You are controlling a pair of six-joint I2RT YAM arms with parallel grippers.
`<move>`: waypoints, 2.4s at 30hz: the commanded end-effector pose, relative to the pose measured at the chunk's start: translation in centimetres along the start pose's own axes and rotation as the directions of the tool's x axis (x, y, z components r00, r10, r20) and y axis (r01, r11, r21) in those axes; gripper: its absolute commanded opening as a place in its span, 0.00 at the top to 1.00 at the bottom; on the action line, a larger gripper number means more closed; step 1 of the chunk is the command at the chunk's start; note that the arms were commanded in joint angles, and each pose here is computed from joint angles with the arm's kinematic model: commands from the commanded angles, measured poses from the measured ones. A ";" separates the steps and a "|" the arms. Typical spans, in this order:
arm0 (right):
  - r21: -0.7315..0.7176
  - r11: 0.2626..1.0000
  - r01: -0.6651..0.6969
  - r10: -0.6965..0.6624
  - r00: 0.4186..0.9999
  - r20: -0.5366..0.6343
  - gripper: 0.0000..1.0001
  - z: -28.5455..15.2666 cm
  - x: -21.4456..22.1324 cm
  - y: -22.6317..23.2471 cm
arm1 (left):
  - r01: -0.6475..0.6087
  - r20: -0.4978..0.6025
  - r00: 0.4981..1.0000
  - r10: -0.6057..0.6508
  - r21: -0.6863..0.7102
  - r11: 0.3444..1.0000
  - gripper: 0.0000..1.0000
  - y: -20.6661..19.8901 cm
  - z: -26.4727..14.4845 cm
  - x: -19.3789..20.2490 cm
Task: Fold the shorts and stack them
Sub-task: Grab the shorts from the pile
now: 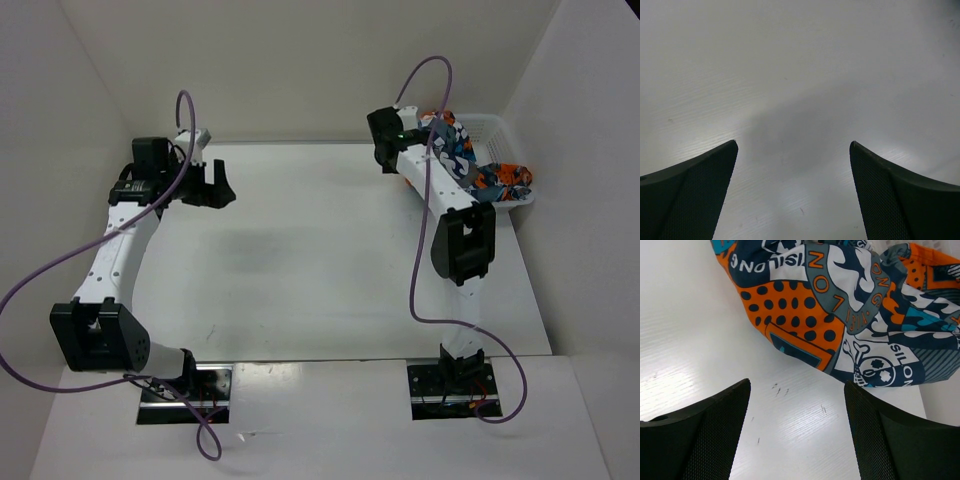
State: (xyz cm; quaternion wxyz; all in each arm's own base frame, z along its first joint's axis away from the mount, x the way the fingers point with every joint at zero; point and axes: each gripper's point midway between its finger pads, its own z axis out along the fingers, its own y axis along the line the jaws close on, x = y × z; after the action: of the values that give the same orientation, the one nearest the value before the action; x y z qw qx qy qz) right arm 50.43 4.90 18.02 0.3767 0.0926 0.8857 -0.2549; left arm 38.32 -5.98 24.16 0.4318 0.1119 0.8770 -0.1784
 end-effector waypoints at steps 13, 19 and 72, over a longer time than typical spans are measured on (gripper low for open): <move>0.228 0.968 0.107 -0.108 0.994 -0.007 0.19 4.5 2.6 -0.6 | -0.045 0.081 0.996 0.046 -0.005 0.999 0.01 -0.6 -1.2 -2.4; 0.272 0.956 0.112 -0.109 0.994 -0.027 0.23 5.9 3.4 -1.2 | -0.041 0.072 0.997 0.042 -0.014 0.999 0.01 -0.3 -0.9 -2.2; -0.127 0.966 -0.226 0.257 0.893 0.370 1.00 -15.8 -14.0 -4.0 | -0.057 0.098 0.994 0.052 0.050 0.997 0.01 -1.6 -1.4 -3.0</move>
State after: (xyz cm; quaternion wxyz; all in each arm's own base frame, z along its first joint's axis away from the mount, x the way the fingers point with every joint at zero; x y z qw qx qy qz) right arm 52.09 8.23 32.86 0.5341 0.1495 0.8006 -0.2267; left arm 38.35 -6.17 24.67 0.4396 0.1160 0.8720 -0.1815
